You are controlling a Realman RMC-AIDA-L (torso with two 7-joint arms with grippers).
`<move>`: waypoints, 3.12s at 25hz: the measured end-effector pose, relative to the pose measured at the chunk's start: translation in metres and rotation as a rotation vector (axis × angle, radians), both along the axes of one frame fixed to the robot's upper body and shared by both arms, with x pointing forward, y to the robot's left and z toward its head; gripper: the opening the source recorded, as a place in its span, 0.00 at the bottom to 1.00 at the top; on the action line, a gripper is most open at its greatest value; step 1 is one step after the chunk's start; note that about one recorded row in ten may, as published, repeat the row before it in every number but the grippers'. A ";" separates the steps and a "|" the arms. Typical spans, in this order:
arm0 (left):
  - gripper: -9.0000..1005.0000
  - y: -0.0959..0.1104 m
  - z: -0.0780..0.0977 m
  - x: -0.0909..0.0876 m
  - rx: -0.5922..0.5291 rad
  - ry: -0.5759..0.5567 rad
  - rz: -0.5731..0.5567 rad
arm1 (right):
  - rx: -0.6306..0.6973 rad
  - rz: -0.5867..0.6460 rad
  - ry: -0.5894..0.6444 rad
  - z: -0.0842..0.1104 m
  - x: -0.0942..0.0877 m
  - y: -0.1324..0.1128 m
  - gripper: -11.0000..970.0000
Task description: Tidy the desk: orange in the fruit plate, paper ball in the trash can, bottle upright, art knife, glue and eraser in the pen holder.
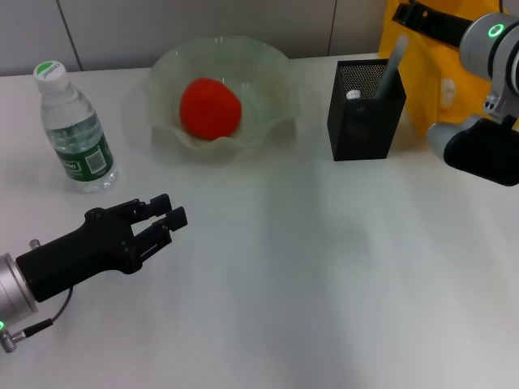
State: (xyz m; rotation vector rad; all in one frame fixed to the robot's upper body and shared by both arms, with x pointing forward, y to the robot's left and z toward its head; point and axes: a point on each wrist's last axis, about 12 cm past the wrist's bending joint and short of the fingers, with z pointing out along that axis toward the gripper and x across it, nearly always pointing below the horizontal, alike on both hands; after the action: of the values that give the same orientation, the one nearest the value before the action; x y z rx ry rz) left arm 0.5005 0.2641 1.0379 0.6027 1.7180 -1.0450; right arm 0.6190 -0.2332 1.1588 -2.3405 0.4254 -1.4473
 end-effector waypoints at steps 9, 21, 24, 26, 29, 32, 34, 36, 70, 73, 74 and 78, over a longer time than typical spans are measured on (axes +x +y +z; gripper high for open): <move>0.37 0.001 -0.002 -0.003 -0.003 0.007 0.003 | 0.004 0.013 -0.036 0.003 0.000 0.003 0.32; 0.37 0.002 0.000 -0.002 0.003 -0.009 -0.002 | 0.316 -0.101 -0.070 0.017 -0.011 -0.001 0.34; 0.37 0.003 0.002 0.001 0.008 -0.018 -0.003 | 0.429 -0.153 -0.056 0.009 -0.013 -0.005 0.35; 0.37 0.004 0.005 0.004 0.012 -0.027 -0.005 | 0.522 -0.191 -0.032 0.003 -0.014 -0.005 0.36; 0.37 0.004 0.008 0.007 0.017 -0.041 -0.010 | 0.724 -0.282 0.016 -0.011 -0.014 -0.007 0.37; 0.37 0.002 0.011 0.011 0.018 -0.050 -0.018 | 0.873 -0.350 0.043 -0.017 -0.014 -0.010 0.38; 0.37 0.001 0.011 0.011 0.019 -0.053 -0.019 | 0.924 -0.372 0.052 -0.018 -0.014 -0.011 0.39; 0.37 0.001 0.011 0.012 0.023 -0.056 -0.020 | 1.035 -0.414 0.073 -0.018 -0.014 -0.013 0.39; 0.46 0.049 0.077 0.008 0.075 -0.355 -0.353 | 1.733 -0.174 1.675 0.031 -0.187 -0.075 0.60; 0.46 0.046 0.079 -0.003 0.034 -0.349 -0.436 | 1.759 -0.163 1.690 0.029 -0.196 -0.088 0.61; 0.46 0.045 0.077 -0.007 0.027 -0.339 -0.466 | 1.772 -0.167 1.688 0.026 -0.200 -0.093 0.61; 0.46 0.041 0.071 -0.016 0.027 -0.281 -0.538 | 1.768 -0.265 1.688 0.012 -0.204 -0.102 0.61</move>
State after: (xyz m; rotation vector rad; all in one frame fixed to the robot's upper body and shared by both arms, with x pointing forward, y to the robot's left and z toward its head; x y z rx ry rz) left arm 0.4844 0.3050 1.1086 1.2134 1.3520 -1.2327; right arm 0.4146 -0.3348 1.1713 -1.1567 1.4596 1.0962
